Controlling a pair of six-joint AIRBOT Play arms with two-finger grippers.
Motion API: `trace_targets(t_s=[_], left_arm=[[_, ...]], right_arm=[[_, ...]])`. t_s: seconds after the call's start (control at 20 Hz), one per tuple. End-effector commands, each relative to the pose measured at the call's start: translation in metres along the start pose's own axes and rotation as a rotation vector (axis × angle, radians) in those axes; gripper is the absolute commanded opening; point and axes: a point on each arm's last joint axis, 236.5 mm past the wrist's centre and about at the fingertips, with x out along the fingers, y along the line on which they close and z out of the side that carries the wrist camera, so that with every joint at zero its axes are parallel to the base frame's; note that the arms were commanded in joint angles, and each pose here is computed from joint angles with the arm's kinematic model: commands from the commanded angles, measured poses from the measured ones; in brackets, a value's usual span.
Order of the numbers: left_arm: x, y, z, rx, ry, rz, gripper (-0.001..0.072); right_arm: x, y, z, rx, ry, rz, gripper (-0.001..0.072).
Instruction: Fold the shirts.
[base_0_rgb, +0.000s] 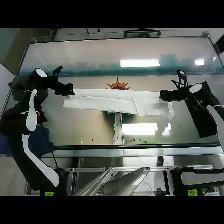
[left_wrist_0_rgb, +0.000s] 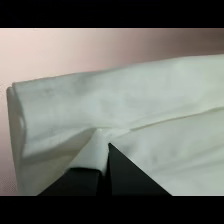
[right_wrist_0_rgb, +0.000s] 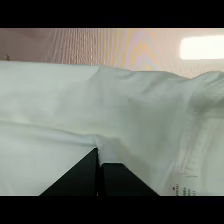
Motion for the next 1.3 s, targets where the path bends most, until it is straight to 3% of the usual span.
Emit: trace_targets(t_s=[0.0,0.1,0.15,0.2,0.25,0.3,0.35,0.4,0.55,0.85,1.1,1.25], left_arm=[[0.004,0.006,-0.001,0.090,0.023,0.121,0.0010],[0.001,0.006,-0.002,0.128,0.035,0.169,0.0011],[-0.001,0.001,0.000,0.132,0.026,0.164,0.0013],[-0.003,-0.003,0.001,0.134,0.018,0.157,0.0124],[-0.006,-0.007,0.001,0.141,0.017,0.157,0.0344],[-0.010,-0.012,0.001,0.151,0.016,0.157,0.0458],[-0.017,-0.015,0.003,0.157,0.004,0.160,0.0692],[-0.025,-0.019,0.005,0.162,-0.012,0.163,0.0707],[-0.054,-0.031,0.015,0.185,-0.078,0.175,0.0702],[-0.093,-0.049,0.023,0.214,-0.156,0.185,0.0701],[-0.087,-0.050,0.010,0.208,-0.096,0.169,0.0692],[-0.085,-0.062,0.010,0.199,-0.103,0.115,0.0691]], right_arm=[[0.006,0.003,-0.003,-0.017,0.010,-0.017,0.0019],[0.006,0.004,-0.004,-0.009,0.016,-0.013,0.0021],[0.005,0.005,-0.005,0.010,0.024,-0.009,0.0116],[0.003,0.006,-0.006,0.010,0.032,-0.004,0.0337],[-0.001,0.008,-0.004,0.008,0.044,0.008,0.0428],[-0.010,0.006,0.000,0.006,0.050,0.013,0.0492],[-0.020,0.003,0.006,0.027,0.048,0.020,0.0565],[-0.032,-0.005,0.012,0.070,0.045,0.018,0.0658],[-0.052,-0.037,0.003,0.185,0.090,0.016,0.0695],[-0.034,-0.062,-0.036,0.239,0.236,0.062,0.0695],[-0.012,-0.034,-0.050,0.228,0.296,0.245,0.0695],[-0.005,-0.026,-0.053,0.195,0.305,0.271,0.0687]])
